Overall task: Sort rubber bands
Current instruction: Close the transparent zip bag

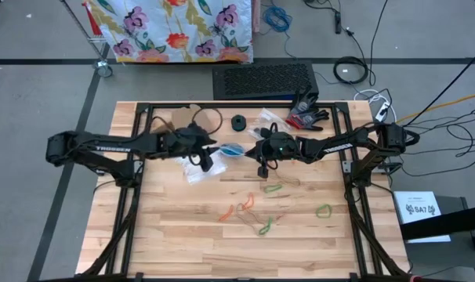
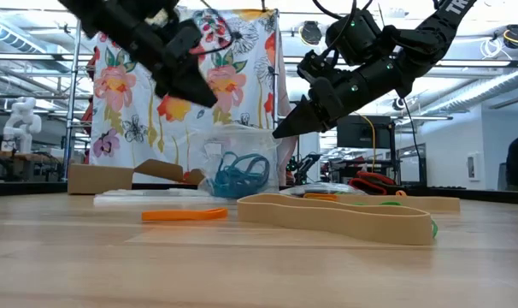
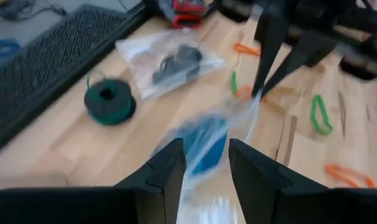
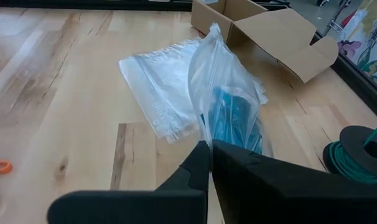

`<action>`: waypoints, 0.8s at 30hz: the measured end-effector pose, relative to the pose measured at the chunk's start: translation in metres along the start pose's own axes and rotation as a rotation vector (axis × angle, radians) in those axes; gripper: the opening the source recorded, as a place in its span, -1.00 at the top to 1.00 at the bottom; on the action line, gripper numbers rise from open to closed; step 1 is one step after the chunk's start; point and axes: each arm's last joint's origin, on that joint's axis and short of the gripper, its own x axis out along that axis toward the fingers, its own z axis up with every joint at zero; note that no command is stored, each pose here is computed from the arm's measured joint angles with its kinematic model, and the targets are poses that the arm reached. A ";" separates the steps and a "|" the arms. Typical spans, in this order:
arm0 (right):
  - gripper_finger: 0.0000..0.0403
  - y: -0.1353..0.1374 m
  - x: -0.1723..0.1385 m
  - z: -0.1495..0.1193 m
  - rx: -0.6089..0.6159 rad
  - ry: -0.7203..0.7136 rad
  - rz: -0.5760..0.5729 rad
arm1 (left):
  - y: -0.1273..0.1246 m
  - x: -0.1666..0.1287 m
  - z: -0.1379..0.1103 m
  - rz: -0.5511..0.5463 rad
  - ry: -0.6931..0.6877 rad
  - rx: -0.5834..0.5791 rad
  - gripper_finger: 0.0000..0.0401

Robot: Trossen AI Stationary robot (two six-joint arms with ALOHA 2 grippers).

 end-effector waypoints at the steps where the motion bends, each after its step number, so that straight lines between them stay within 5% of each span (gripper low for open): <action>1: 1.00 0.000 0.000 0.000 0.003 0.000 0.000 | 0.001 0.000 -0.006 0.001 -0.012 -0.019 0.36; 11: 1.00 0.000 -0.003 0.004 0.010 -0.015 -0.001 | 0.012 -0.004 -0.067 -0.004 -0.024 -0.147 0.36; 18: 1.00 0.000 -0.006 0.009 0.017 -0.045 0.005 | 0.013 0.001 -0.079 0.012 -0.089 -0.001 0.36; 24: 1.00 0.001 -0.007 0.013 0.035 -0.092 0.128 | 0.012 0.008 -0.079 0.013 -0.116 0.098 0.36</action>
